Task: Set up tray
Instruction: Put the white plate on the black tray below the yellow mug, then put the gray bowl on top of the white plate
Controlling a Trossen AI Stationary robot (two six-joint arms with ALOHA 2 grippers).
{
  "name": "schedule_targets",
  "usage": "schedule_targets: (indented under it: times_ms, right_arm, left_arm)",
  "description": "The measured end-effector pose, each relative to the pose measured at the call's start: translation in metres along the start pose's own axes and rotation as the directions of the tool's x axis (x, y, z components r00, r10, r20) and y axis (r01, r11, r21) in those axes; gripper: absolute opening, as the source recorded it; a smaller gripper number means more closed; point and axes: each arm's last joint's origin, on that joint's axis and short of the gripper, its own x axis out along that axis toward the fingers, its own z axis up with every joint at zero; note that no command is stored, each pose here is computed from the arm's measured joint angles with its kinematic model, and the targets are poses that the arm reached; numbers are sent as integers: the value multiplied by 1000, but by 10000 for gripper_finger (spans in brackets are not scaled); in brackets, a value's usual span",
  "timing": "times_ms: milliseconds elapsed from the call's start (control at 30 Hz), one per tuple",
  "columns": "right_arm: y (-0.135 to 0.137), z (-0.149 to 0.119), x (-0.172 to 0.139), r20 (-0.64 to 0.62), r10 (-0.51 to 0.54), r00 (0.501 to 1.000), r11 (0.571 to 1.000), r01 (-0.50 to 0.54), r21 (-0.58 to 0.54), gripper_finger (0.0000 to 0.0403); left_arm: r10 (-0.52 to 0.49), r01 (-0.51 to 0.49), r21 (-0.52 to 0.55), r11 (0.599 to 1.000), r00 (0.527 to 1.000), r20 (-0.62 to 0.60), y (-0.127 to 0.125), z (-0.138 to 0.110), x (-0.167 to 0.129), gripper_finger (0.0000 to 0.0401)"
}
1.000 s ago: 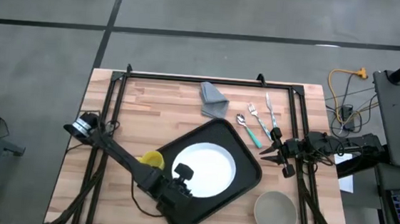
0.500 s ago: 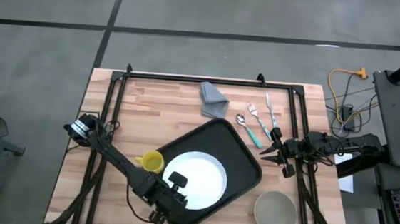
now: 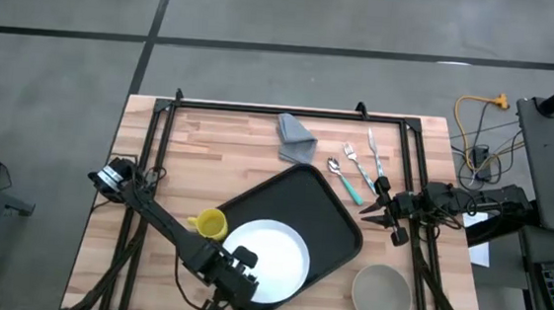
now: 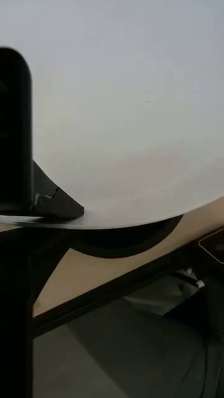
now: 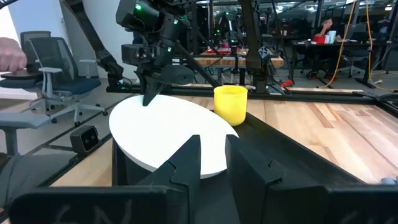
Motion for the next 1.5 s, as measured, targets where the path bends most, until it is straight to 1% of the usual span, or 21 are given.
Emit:
schedule_targets:
  times_ms: [200,833,933,1167,1233,1400,1500]
  right_arm:
    - [0,0,0,0,0,1000,1000,0,0,68]
    - [0,0,0,0,0,1000,1000,0,0,68]
    - [0,0,0,0,0,1000,1000,0,0,68]
    - [0,0,0,0,0,1000,1000,0,0,68]
    - [0,0,0,0,0,1000,1000,0,0,68]
    - [0,0,0,0,0,1000,1000,0,0,68]
    - [0,0,0,0,0,1000,1000,0,0,68]
  left_arm:
    - [-2,2,-14,1000,1000,-2,0,-1,1,5]
    - [-4,3,-33,999,1000,-25,5,-2,0,85]
    - [10,-11,-46,999,999,-41,11,-3,0,88]
    - [49,-67,-87,994,979,-196,28,-16,-4,88]
    - [68,-85,-82,993,979,-194,32,-16,-5,88]
    - [73,-89,-82,993,981,-181,39,-16,-11,88]
    - [71,-83,-71,994,986,-150,38,-15,-21,88]
